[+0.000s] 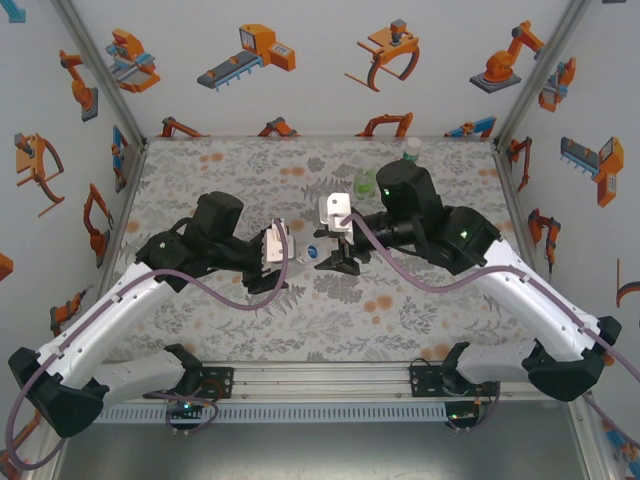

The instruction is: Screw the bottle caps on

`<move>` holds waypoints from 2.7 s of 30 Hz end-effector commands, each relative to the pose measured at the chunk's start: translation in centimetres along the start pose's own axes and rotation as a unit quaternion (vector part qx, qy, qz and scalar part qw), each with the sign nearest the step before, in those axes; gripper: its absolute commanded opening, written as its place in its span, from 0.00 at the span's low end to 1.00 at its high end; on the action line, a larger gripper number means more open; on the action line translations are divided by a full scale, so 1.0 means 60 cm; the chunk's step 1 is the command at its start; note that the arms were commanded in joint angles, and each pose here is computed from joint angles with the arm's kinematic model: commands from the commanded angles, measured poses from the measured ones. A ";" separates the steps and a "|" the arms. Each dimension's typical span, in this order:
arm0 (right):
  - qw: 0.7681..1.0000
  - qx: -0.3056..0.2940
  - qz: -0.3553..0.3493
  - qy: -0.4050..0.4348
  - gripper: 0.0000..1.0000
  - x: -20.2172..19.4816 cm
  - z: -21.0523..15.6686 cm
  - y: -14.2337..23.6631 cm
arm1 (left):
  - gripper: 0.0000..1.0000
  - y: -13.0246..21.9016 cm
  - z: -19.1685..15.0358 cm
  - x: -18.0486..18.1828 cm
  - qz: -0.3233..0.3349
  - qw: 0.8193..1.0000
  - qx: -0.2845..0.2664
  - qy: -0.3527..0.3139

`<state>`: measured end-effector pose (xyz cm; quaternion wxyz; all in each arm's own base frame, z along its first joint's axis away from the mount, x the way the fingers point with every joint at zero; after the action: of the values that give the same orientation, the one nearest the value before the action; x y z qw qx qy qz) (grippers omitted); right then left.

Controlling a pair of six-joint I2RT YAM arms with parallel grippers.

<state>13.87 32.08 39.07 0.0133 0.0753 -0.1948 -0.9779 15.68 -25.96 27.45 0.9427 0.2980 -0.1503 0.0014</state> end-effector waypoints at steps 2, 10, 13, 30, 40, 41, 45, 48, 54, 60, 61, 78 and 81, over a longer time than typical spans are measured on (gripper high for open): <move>1.000 -0.014 0.015 0.021 0.51 0.005 0.006 -0.003 | 0.00 0.010 0.026 -0.001 -0.006 1.000 -0.021 -0.006; 1.000 -0.022 0.020 0.002 0.44 0.001 0.005 -0.016 | 0.00 0.010 0.030 -0.001 -0.006 1.000 -0.022 -0.008; 1.000 -0.024 0.019 -0.001 0.42 0.000 0.005 -0.018 | 0.00 0.010 0.029 -0.001 -0.006 1.000 -0.020 -0.008; 0.920 -0.053 -0.108 -0.374 0.00 -0.064 -0.046 -0.027 | 0.00 0.004 0.016 0.016 0.020 1.000 0.000 0.002; 0.619 -0.067 -0.202 -0.756 0.00 -0.093 -0.152 -0.033 | 0.00 -0.002 0.014 0.024 0.028 1.000 -0.001 0.001; 0.591 -0.071 -0.197 -0.779 0.00 -0.091 -0.161 -0.038 | 0.00 -0.003 0.014 0.024 0.027 1.000 0.000 0.002; 0.562 -0.060 -0.200 -0.800 0.00 -0.089 -0.175 -0.041 | 0.00 -0.006 0.012 0.025 0.025 1.000 0.002 0.002; 0.602 -0.050 -0.204 -0.770 0.10 -0.095 -0.157 -0.039 | 0.00 -0.008 0.009 0.025 0.023 1.000 0.004 0.001; 0.694 -0.080 -0.205 -0.685 0.39 -0.112 -0.102 -0.014 | 0.00 -0.011 0.006 0.024 0.019 1.000 0.009 0.001; 0.812 -0.119 -0.187 -0.540 0.65 -0.109 -0.021 0.026 | 0.00 -0.010 0.007 0.023 0.019 1.000 0.010 0.001; 0.831 -0.117 -0.186 -0.511 0.67 -0.105 -0.012 0.032 | 0.00 -0.010 0.006 0.022 0.018 1.000 0.012 0.001; 1.000 -0.012 -0.014 -0.016 0.65 0.030 -0.025 0.029 | 0.00 -0.009 0.015 0.000 -0.008 1.000 0.017 -0.013; 1.000 -0.006 -0.003 0.025 0.63 0.030 -0.026 0.023 | 0.00 -0.008 0.017 -0.001 -0.008 1.000 0.016 -0.016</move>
<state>13.73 30.02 37.55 -0.0440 0.0142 -0.1874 -0.9812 16.10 -26.69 26.59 0.9321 0.3314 -0.1460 0.0078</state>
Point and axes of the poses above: each hand's point on the last joint's axis, 136 mm out from that joint toward the fingers, its own y axis back along the fingers, its own x axis along the line the jaws close on, z = x × y, the point moved 1 cm from there along y, back along the fingers, and after that the axes turned 7 degrees about -y, right-handed, at the moved point
